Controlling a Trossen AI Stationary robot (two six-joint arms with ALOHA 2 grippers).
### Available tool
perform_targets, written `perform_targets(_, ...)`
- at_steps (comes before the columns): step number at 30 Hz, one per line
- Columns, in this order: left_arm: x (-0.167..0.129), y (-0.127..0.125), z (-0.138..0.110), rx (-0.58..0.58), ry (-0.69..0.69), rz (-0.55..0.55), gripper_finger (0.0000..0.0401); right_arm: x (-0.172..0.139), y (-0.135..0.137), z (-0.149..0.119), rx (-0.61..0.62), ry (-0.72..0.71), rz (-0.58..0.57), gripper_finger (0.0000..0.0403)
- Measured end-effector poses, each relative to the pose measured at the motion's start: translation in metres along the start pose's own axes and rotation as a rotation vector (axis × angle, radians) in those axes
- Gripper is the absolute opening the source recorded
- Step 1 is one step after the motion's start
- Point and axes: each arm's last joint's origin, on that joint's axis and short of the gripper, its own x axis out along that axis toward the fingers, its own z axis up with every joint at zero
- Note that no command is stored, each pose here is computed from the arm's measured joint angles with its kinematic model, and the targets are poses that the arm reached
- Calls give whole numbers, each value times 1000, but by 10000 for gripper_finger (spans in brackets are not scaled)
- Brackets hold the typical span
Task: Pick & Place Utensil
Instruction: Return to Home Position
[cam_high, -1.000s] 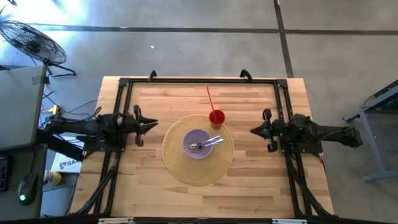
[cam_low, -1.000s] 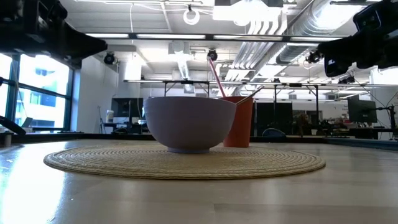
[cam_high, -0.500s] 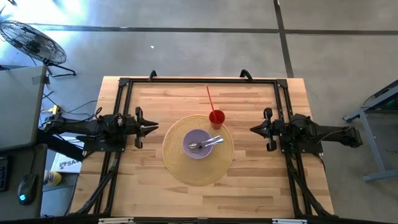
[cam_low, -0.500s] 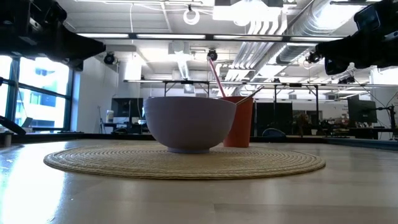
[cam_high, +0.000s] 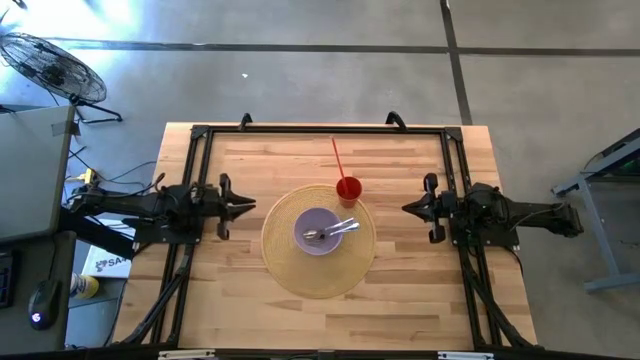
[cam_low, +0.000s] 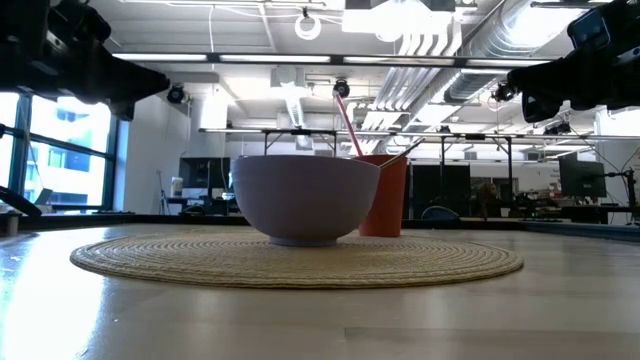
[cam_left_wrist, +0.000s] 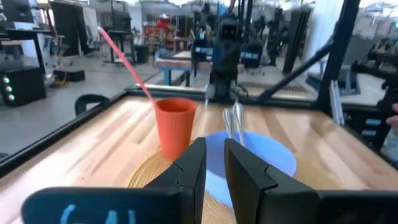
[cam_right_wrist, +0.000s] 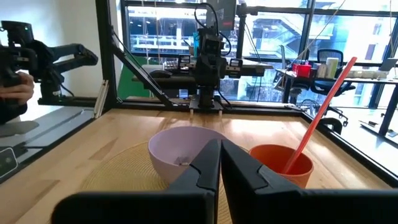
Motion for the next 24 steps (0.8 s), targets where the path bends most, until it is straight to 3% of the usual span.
perform_targets(24,0,1,-2,-2,16,20,56,0,0,0,0,1,1,11)
